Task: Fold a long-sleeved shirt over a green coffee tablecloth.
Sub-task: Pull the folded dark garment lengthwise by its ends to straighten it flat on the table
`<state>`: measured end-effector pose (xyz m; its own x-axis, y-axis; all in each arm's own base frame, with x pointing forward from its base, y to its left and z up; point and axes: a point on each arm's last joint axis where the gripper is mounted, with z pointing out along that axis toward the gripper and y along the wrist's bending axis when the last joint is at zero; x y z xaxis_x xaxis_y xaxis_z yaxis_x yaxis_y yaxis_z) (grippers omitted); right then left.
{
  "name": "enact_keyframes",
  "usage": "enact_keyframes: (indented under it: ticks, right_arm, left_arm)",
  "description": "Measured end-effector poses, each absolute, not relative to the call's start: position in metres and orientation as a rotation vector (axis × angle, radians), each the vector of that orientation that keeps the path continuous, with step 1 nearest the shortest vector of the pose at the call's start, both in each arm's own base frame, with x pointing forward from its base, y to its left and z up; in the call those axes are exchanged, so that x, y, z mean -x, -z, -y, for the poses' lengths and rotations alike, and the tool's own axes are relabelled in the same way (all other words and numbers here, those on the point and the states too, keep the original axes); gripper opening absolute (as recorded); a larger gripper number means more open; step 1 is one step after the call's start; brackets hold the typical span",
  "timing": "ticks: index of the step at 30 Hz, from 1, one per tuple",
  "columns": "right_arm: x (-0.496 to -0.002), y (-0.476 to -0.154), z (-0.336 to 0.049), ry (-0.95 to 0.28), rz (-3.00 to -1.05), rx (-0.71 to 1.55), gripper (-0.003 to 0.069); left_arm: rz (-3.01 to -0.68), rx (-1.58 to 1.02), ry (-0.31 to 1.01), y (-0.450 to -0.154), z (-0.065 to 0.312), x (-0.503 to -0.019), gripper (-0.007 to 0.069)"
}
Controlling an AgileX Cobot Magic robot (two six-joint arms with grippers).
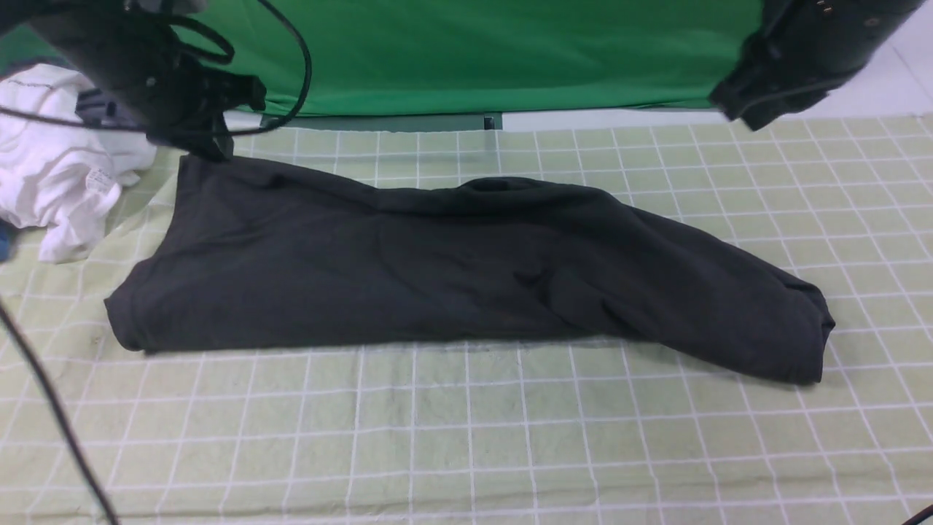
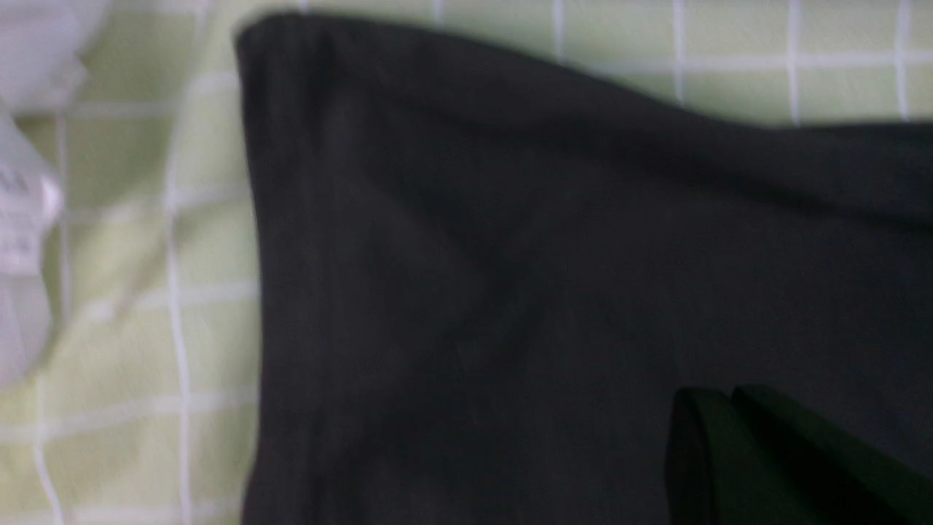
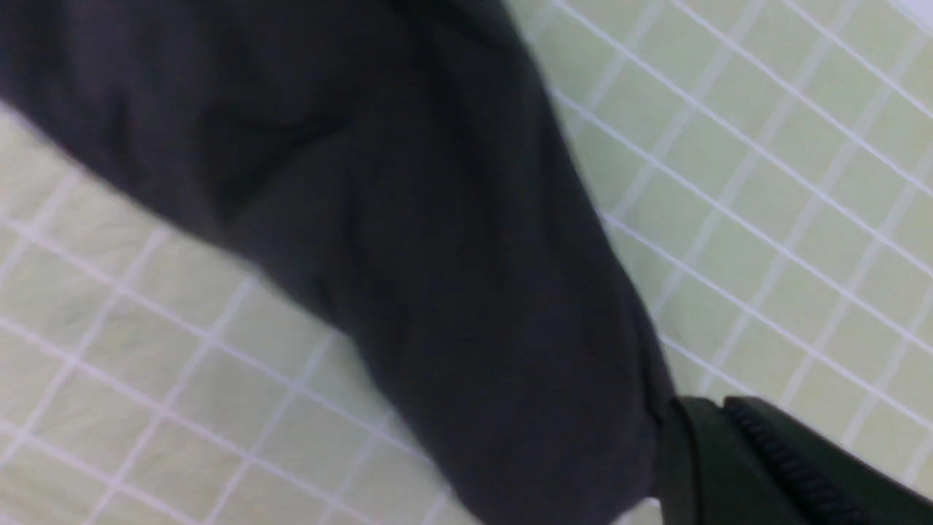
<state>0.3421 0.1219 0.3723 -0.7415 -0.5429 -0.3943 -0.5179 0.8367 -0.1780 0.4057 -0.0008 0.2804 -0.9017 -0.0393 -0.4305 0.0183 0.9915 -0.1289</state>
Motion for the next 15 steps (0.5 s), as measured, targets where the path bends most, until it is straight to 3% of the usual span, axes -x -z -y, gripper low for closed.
enact_keyframes:
  ticks: [1,7,12,15]
  right_arm:
    - [-0.348,-0.37,-0.107,0.069,-2.607,0.72,0.0048]
    - [-0.373,-0.343,-0.078,-0.008,-2.717,0.582,0.014]
    - [-0.39,-0.295,-0.074,-0.052,-2.858,0.562,0.0326]
    - [-0.395,-0.264,-0.074,-0.063,-2.947,0.569,0.0388]
  left_arm:
    - [-2.711,0.01,0.185,-0.275,0.005,-0.381,0.0013]
    - [-2.809,0.004,0.188,-0.234,0.012,-0.336,0.0013]
    - [-2.892,0.016,0.164,-0.193,0.011,-0.326,0.0013]
    - [-2.9,0.018,0.152,-0.178,0.01,-0.331,0.0013]
